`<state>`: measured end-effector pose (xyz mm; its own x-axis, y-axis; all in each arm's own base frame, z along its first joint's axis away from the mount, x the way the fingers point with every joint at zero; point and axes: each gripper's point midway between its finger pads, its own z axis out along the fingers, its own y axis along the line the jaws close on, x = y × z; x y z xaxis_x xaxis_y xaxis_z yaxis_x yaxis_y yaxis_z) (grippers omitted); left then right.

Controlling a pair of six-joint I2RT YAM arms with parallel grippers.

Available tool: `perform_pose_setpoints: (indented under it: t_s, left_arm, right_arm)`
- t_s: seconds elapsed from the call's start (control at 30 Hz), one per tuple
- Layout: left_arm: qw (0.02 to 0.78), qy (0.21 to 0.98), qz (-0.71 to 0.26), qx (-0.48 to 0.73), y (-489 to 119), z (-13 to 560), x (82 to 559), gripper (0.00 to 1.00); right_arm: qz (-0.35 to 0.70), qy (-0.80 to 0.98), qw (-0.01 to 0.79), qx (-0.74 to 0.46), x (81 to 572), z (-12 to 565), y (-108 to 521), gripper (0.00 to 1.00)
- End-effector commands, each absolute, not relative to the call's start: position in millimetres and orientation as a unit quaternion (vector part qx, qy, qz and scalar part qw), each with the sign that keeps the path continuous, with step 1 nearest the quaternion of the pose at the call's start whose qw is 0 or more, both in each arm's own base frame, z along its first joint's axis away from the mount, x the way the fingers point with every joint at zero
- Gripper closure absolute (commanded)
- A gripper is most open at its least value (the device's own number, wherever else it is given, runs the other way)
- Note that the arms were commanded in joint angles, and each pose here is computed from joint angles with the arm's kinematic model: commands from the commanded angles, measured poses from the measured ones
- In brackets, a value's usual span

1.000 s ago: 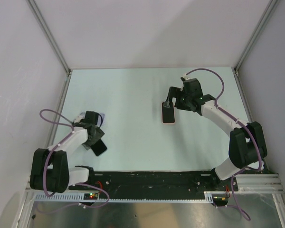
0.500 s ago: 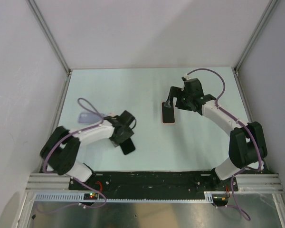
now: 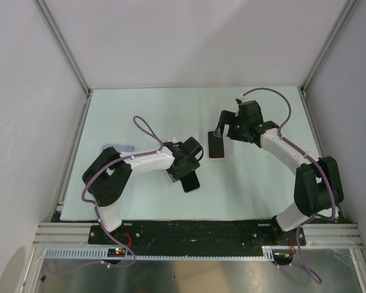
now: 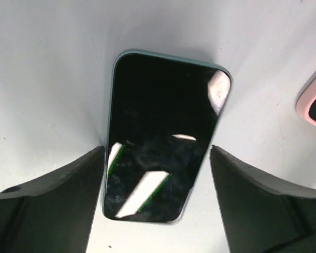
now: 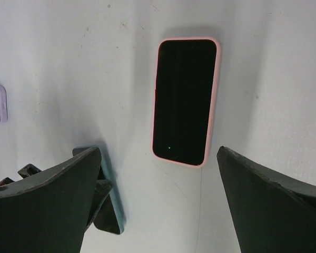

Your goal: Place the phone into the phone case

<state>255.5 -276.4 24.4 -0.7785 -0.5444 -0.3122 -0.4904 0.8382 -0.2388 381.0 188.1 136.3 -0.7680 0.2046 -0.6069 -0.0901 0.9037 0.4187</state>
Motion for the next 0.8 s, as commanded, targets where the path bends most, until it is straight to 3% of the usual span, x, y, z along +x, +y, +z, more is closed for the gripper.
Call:
perform_pose_setpoints:
  t_s: [0.0, 0.13, 0.3, 0.57, 0.77]
  left_arm:
    - [0.226, 0.937, -0.086, -0.251, -278.0, 52.3, 267.8, 0.10]
    - [0.251, 0.939, -0.098, -0.215, -280.4, 73.5, 275.8, 0.01]
    - [0.291, 0.928, -0.089, -0.216, -251.9, 100.6, 291.0, 0.03]
    - [0.311, 0.909, -0.004, -0.276, -112.1, 102.4, 307.4, 0.30]
    - [0.286, 0.904, 0.051, -0.315, -48.9, 84.9, 315.4, 0.42]
  right_arm:
    - [0.216, 0.908, 0.358, 0.033, 385.0, 147.0, 184.2, 0.02]
    - [0.213, 0.908, 0.359, 0.034, 385.4, 146.2, 183.3, 0.02]
    - [0.210, 0.908, 0.360, 0.035, 385.3, 147.0, 181.9, 0.02]
    - [0.218, 0.906, 0.360, 0.035, 384.1, 148.9, 184.1, 0.03]
    - [0.225, 0.905, 0.359, 0.033, 383.7, 149.3, 186.9, 0.03]
